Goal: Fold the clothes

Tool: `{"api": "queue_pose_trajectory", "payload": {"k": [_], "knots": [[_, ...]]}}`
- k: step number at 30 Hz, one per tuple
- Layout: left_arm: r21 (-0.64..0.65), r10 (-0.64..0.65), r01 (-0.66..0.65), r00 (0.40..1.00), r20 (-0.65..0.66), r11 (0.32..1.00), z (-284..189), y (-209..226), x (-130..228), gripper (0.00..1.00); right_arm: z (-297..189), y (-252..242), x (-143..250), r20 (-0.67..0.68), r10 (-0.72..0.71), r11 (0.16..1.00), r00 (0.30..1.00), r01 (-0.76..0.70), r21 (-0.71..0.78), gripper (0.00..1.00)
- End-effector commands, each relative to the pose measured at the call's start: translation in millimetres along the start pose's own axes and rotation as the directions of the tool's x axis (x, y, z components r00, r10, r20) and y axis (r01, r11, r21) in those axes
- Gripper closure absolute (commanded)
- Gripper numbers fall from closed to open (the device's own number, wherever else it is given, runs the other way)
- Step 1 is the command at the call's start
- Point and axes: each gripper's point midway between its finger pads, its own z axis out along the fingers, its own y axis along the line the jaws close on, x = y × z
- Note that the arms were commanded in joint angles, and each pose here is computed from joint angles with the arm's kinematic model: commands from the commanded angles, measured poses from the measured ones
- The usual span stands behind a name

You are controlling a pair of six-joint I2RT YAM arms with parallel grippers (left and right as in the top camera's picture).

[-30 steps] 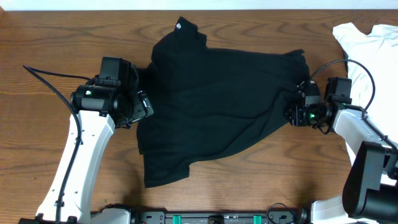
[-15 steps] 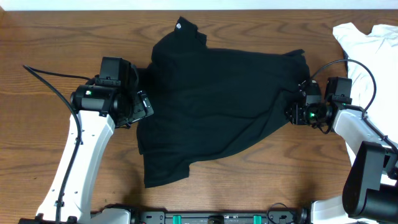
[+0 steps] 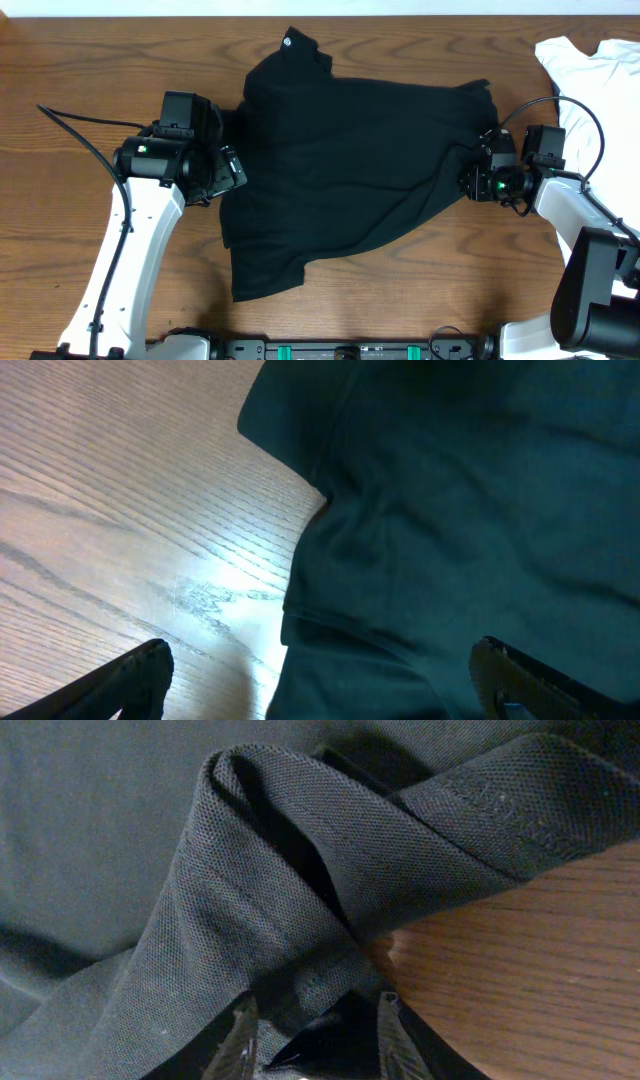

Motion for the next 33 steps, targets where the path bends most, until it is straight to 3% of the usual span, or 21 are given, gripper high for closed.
{"api": "queue_pose_trajectory", "payload": {"k": [1,20,30,33], "knots": [[-0.007,-0.012,0.012,1.0,0.005,1.0,-0.6,1.0,-1.4,0.04,3.1,4.7,4.2,-0.008,0.009,1.0,1.0,-0.009,-0.019,0.64],[-0.009,-0.012,0.012,1.0,0.002,1.0,-0.6,1.5,-0.6,0.03,11.3,1.6,7.5,-0.008,0.065,0.998,0.998,-0.065,-0.018,0.63],[-0.009,-0.012,0.012,1.0,0.002,1.0,-0.6,1.5,-0.6,0.04,11.6,0.9,4.7,-0.001,0.116,0.993,0.993,-0.116,-0.017,0.97],[-0.009,-0.012,0.012,1.0,0.002,1.0,-0.6,1.4,-0.7,0.04,9.3,2.3,2.9,-0.006,0.131,0.991,0.991,-0.132,-0.021,0.99]]}}
